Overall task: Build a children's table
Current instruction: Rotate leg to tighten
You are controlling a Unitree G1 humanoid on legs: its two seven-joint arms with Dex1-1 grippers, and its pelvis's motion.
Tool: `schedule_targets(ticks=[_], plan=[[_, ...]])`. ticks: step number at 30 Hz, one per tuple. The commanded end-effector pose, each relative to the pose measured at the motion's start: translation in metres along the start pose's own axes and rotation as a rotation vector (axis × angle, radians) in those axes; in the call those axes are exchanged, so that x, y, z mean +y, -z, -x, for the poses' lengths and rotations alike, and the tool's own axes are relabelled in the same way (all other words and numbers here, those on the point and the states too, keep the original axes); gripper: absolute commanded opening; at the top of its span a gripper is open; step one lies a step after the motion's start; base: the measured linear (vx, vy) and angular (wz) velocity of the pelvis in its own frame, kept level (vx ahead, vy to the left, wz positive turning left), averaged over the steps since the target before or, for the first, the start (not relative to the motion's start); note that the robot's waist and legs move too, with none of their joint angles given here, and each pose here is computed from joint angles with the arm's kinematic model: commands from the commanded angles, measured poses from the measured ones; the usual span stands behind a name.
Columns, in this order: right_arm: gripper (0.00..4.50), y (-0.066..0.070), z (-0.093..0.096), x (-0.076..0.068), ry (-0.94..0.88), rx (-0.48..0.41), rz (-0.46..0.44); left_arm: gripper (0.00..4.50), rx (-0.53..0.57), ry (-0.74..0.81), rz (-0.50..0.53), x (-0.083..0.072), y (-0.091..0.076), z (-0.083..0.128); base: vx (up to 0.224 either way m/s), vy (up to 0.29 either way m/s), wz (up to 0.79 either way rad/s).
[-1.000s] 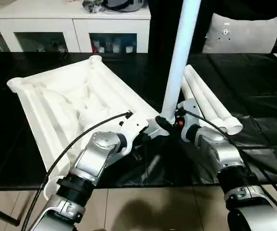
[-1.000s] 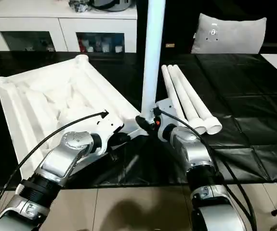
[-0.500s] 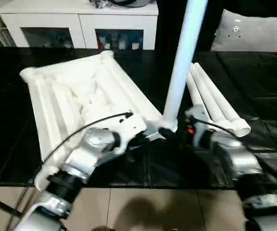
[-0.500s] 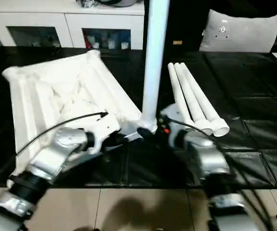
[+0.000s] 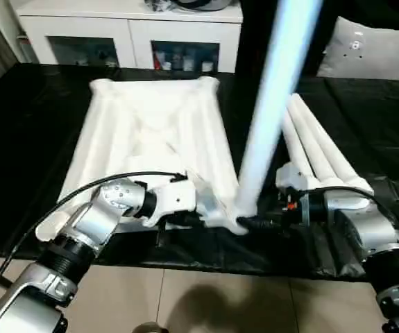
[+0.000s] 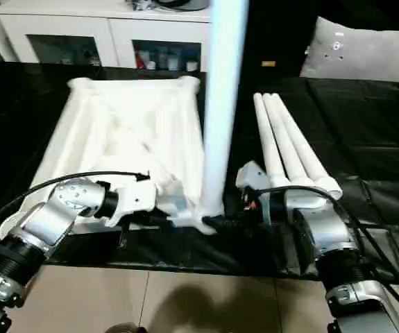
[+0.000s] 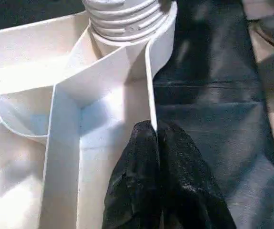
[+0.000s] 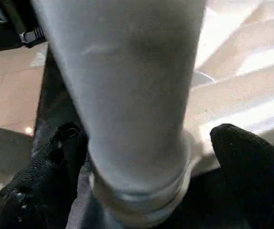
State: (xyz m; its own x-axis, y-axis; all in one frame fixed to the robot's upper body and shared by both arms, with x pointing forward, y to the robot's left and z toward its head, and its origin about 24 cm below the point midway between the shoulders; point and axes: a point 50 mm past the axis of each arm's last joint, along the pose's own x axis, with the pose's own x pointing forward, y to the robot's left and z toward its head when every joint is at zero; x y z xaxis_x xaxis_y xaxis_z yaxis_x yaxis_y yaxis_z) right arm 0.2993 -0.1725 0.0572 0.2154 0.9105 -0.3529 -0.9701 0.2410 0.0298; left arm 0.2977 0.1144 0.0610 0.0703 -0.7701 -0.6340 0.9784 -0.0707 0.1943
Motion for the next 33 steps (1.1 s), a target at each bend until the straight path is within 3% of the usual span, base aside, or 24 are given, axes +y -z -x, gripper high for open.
schedule_targets(ticks=[1,13,18,21,24,28,32,33], plan=[[4.07,-0.007,-0.002,-0.001,-0.035,0.006,0.028,0.00,0.069,0.109,-0.012,-0.011,0.011,-0.009,0.000,0.000,0.00],[2.84,-0.002,-0.005,0.006,-0.114,-0.016,-0.044,0.00,0.058,0.127,-0.006,-0.011,0.014,-0.009,0.000,0.000,0.00],[2.70,0.001,-0.010,0.010,-0.108,-0.041,-0.089,0.00,0.017,0.094,0.049,-0.012,0.013,-0.011,0.000,0.000,0.00],[2.68,0.007,-0.030,0.006,0.058,-0.014,-0.168,0.00,-0.019,-0.070,0.203,-0.007,0.012,-0.017,0.000,0.000,0.00],[2.67,0.008,-0.041,0.000,0.170,-0.032,-0.239,0.00,-0.044,-0.155,0.286,-0.004,0.008,-0.022,0.000,0.000,0.00],[2.67,0.008,-0.067,-0.014,0.418,-0.065,-0.386,0.00,-0.112,-0.373,0.479,0.008,-0.011,-0.039,0.000,0.000,0.00],[2.67,0.007,-0.074,-0.021,0.533,-0.068,-0.426,0.00,-0.120,-0.464,0.516,0.013,-0.019,-0.046,0.000,0.000,0.00],[3.02,0.006,-0.075,-0.022,0.546,-0.072,-0.425,0.00,-0.116,-0.481,0.518,0.014,-0.022,-0.048,0.000,0.000,0.00]])
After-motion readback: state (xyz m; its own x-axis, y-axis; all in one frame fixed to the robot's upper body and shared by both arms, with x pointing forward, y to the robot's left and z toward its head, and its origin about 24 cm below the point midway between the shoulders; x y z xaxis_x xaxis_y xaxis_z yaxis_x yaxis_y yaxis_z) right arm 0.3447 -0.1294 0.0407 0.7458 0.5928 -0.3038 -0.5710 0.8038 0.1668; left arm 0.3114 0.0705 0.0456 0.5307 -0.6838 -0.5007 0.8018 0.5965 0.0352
